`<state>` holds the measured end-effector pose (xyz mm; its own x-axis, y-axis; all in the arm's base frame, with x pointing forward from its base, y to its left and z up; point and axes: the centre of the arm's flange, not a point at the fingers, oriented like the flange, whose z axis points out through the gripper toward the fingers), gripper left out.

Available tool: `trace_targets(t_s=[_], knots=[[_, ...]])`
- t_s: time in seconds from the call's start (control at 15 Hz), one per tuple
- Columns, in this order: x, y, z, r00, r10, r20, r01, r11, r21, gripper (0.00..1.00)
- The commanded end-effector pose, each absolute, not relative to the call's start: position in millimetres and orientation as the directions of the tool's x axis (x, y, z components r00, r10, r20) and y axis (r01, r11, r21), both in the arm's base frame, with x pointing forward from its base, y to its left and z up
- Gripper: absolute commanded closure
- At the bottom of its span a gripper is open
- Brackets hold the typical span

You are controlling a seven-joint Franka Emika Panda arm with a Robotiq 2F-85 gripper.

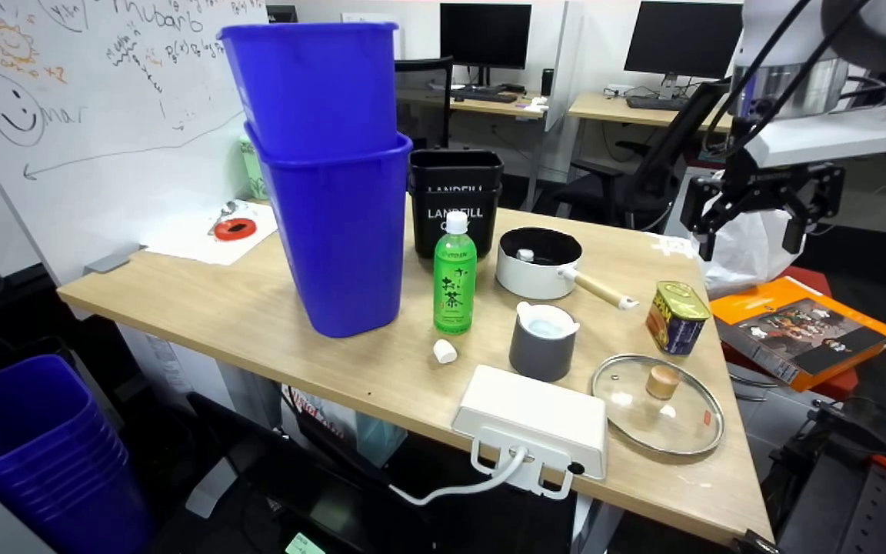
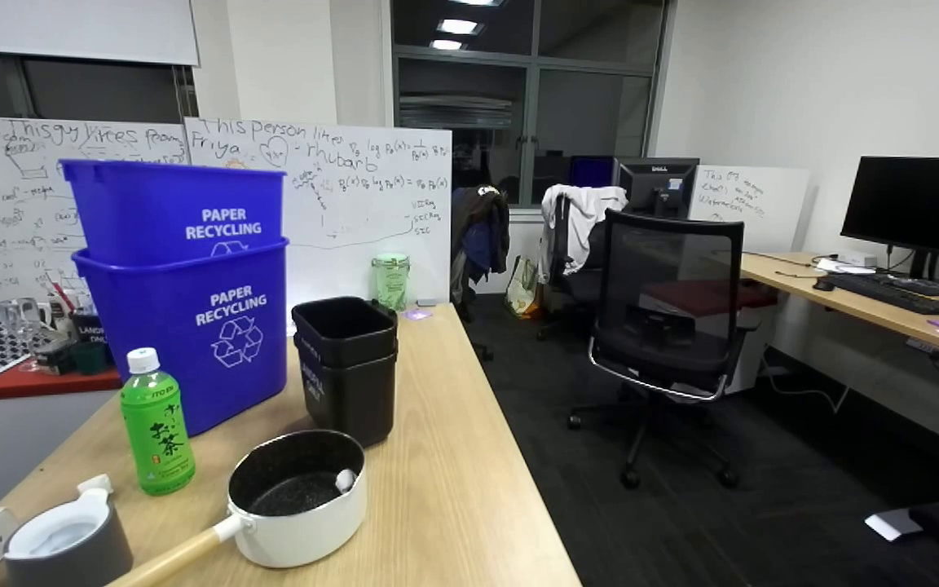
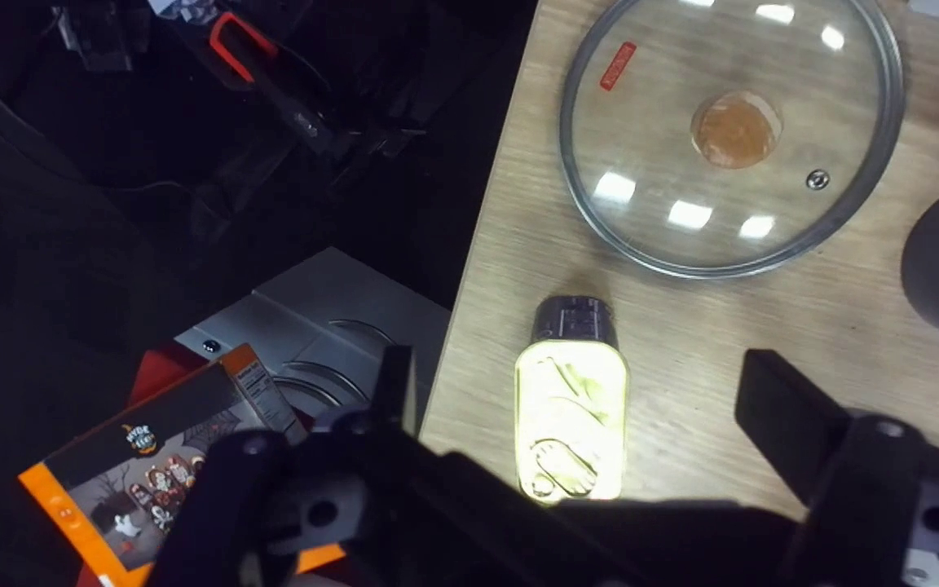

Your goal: Move the tin to the right

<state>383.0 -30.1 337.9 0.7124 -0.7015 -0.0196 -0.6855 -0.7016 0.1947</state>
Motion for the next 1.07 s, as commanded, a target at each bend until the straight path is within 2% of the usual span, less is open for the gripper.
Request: trace_targets(t_s=[0.0, 0.6, 1.0], knots=[[386, -54, 306, 0.617, -0.787, -0.02, -0.775, -0.611, 0.161, 0.0], [383, -63, 297, 0.601, -0.798, -0.051, -0.783, -0.6, 0.165, 0.0], [397, -74, 268, 0.675, -0.736, -0.057, -0.734, -0.677, 0.045, 0.0]])
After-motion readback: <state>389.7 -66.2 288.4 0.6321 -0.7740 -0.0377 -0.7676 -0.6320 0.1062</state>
